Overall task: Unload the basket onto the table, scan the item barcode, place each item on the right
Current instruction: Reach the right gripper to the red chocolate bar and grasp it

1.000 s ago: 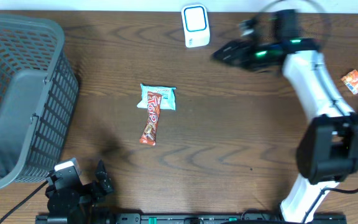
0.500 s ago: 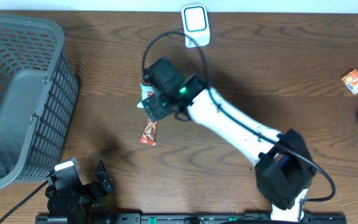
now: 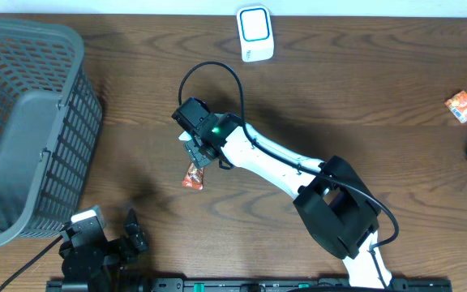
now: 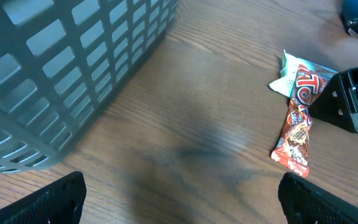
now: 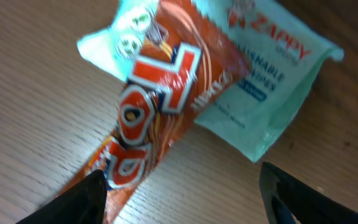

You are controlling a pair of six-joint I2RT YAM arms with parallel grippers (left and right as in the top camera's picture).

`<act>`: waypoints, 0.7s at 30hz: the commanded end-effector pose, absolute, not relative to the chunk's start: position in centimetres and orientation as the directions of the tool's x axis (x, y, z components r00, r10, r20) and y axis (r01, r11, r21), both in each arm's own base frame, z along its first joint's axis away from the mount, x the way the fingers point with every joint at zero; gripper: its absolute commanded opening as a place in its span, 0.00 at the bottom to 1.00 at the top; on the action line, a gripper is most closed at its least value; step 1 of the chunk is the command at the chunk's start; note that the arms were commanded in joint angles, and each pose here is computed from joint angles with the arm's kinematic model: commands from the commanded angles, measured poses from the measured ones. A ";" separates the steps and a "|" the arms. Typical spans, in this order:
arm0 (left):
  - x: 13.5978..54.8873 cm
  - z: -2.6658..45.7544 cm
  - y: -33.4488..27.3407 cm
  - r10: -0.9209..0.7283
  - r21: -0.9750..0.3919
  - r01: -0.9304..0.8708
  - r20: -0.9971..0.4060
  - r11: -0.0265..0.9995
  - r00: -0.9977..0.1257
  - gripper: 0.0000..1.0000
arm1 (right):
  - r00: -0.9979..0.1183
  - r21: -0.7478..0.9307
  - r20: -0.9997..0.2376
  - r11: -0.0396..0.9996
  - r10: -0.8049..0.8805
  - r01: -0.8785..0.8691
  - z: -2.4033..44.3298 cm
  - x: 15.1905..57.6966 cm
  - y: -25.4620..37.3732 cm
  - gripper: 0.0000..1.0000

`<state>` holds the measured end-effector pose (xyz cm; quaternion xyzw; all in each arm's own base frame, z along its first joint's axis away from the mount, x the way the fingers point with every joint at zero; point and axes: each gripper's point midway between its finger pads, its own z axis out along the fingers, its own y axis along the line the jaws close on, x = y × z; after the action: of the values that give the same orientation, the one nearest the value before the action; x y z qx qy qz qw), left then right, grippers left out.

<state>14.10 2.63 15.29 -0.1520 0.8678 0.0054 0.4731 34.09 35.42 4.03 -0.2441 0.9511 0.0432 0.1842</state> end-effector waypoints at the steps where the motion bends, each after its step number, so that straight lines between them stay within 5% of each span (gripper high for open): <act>1: 14.1 15.2 2.7 -0.258 -0.130 -0.274 -0.823 0.953 -0.506 0.99 | -0.823 0.013 -0.399 0.894 -0.406 -0.447 4.6 34.3 36.0 0.72; 11: 14.1 15.2 2.7 -0.258 -0.130 -0.274 -0.823 0.953 -0.506 0.99 | -0.880 0.115 -0.329 0.911 -0.342 -0.397 0.9 32.7 38.0 0.62; 15: 14.1 15.2 2.7 -0.258 -0.130 -0.274 -0.823 0.953 -0.506 0.99 | -0.910 0.090 -0.255 0.929 -0.327 -0.359 -2.1 31.2 37.6 0.40; 18: 14.1 15.2 2.7 -0.258 -0.130 -0.274 -0.823 0.953 -0.506 0.99 | -0.920 0.064 -0.245 0.942 -0.307 -0.331 -2.6 31.1 37.0 0.10; 21: 14.1 15.2 2.7 -0.258 -0.130 -0.274 -0.823 0.953 -0.506 0.99 | -0.921 0.067 -0.256 0.946 -0.293 -0.319 -1.4 31.6 36.6 0.01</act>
<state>14.10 2.64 15.27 -0.1521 0.8679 0.0055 0.4729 31.86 37.98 0.18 -0.1782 0.9709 0.0733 0.1423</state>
